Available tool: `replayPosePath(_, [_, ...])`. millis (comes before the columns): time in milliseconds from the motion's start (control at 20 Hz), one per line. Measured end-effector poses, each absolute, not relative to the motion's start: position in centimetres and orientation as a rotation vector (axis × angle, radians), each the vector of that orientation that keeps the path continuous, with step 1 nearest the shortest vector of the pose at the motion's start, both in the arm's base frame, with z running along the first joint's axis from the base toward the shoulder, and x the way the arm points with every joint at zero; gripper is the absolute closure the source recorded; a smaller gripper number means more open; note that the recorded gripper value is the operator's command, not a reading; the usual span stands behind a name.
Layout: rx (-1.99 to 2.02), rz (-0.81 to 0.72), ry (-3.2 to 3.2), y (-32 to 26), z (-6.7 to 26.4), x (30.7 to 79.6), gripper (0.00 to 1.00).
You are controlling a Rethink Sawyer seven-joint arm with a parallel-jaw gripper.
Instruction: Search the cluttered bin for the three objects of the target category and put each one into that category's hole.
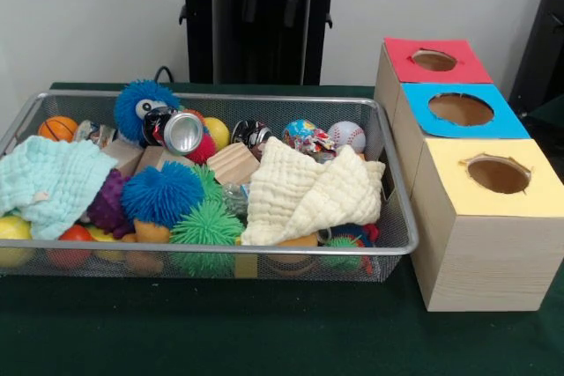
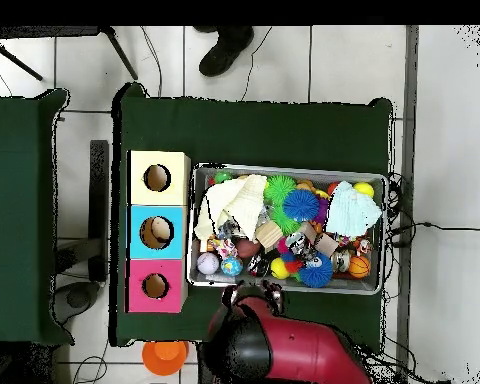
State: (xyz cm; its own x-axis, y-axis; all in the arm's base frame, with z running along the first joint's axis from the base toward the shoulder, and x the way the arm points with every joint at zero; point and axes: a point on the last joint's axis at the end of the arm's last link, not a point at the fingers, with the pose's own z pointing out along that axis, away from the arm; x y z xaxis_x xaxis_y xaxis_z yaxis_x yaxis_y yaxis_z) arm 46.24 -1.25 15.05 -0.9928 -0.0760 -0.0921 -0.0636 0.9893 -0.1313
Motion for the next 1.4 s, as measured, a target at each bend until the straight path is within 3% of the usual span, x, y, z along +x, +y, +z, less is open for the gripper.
replayPosePath(400, [-0.092, -0.193, 3.053, -8.4, 11.5, 46.7, 0.00])
replayPosePath(1400, [-0.180, -0.113, 2.978, -19.2, 5.2, 49.3, 0.00])
